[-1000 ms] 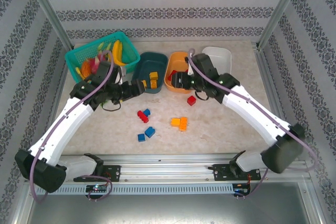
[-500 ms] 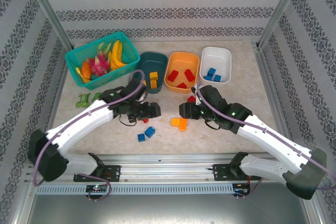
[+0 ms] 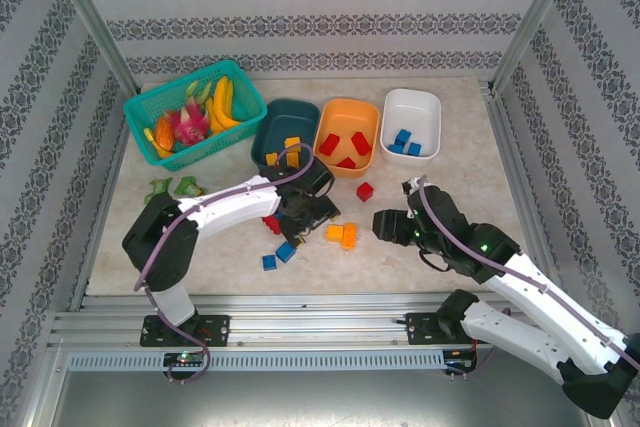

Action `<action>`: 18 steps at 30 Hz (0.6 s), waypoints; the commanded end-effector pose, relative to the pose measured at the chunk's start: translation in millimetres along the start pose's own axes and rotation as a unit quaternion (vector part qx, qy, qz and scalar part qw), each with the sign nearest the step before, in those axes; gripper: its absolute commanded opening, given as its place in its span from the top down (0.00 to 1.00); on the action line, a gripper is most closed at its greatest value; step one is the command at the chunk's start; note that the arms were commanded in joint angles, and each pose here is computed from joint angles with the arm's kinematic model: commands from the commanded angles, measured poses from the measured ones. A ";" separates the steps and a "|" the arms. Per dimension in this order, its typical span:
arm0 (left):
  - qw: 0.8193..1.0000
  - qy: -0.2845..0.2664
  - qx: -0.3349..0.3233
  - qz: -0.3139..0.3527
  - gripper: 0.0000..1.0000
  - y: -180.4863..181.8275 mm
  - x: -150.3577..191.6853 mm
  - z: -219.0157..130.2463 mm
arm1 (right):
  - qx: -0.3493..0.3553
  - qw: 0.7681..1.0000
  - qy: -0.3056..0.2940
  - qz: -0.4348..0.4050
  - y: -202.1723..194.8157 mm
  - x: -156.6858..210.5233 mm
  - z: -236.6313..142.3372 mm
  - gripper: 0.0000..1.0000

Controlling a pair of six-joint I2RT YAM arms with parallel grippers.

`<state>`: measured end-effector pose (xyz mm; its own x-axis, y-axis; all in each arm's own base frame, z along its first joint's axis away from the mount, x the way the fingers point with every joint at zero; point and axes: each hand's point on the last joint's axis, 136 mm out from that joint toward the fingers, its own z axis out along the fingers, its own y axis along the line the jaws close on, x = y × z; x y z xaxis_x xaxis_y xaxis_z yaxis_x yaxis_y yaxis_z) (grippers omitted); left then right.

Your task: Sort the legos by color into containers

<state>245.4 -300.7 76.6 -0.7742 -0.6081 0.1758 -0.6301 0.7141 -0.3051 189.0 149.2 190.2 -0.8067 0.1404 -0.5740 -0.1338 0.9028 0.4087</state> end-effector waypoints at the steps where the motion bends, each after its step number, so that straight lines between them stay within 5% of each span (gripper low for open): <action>1: 0.985 -0.004 0.024 -0.168 0.11 -22.7 11.3 6.9 | 0.014 1.000 -0.002 0.011 -10.4 5.0 -4.8 0.37; 6: 0.962 -0.009 0.034 -0.270 0.12 -30.0 12.5 29.5 | -0.056 0.998 -0.020 -0.018 8.7 3.6 -19.3 0.35; 18: 0.933 -0.035 0.060 -0.353 0.27 -40.8 -1.2 58.0 | -0.072 0.996 -0.020 -0.044 10.4 1.8 -31.3 0.31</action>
<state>265.2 -340.1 36.4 -0.4015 -0.8782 0.2599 -0.9050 0.3368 -0.2599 170.5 143.1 211.9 -0.7640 0.1248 -0.6330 -0.2450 0.8515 0.4636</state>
